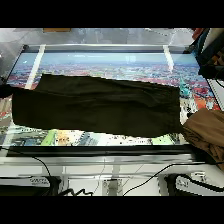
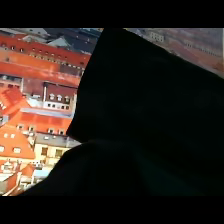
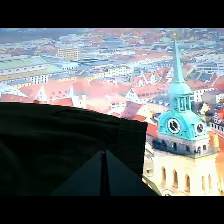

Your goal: Fold the clothes and pants, and hang the long-sleeved shirts on hangers.

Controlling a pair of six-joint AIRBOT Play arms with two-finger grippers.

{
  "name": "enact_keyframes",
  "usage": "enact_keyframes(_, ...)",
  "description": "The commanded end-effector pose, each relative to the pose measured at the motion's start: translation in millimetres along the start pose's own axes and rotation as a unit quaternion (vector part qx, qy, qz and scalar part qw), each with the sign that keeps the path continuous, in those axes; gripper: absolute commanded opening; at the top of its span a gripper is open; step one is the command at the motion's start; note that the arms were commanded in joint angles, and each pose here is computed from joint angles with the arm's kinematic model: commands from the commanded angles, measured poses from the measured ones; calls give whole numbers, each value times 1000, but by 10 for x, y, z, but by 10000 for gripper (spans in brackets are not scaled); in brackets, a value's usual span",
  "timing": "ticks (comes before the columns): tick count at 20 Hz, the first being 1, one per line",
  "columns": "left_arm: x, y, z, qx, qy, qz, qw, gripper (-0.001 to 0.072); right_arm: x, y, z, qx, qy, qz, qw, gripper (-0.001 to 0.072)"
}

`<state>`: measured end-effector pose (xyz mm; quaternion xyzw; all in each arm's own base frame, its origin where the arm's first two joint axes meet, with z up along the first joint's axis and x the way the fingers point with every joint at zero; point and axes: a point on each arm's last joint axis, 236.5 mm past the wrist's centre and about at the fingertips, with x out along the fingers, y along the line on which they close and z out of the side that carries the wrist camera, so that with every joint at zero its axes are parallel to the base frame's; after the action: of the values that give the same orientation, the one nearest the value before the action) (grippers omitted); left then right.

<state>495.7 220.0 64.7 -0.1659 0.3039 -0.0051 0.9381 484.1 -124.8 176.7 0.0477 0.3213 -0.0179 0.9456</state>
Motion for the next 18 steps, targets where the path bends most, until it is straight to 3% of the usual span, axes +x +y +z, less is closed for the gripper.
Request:
enact_keyframes(1, 149, -92, -34, -16, 0, -16, 1000, 696, -3, 3, -17, -1, 4, 1, 1000, 24)
enact_keyframes(4, 92, -124, 28, -21, -6, -16, 1000, 702, -34, 17, -15, -2, 4, 1, 1000, 23)
enact_keyframes(5, 18, -137, 86, -22, -13, -15, 1000, 669, -73, 35, -13, -2, 5, 3, 1000, 23)
enact_keyframes(6, -98, -155, 176, -16, -24, -12, 1000, 489, -134, 62, -13, 4, 6, 5, 1000, 23)
enact_keyframes(8, -385, -225, 368, -1, -47, -7, 999, 31, -294, 165, -60, 33, 20, 15, 999, 23)
enact_keyframes(11, -843, -357, 582, 26, -72, 0, 997, 27, -530, 369, -383, 30, 91, 41, 995, 23)
enact_keyframes(14, -1225, -421, 481, 88, -37, 33, 995, 26, -727, 319, -722, 13, 132, 23, 991, 23)
enact_keyframes(18, -1577, -687, 282, 108, 9, 39, 993, 25, -919, 171, -1460, 56, 167, -4, 984, 23)
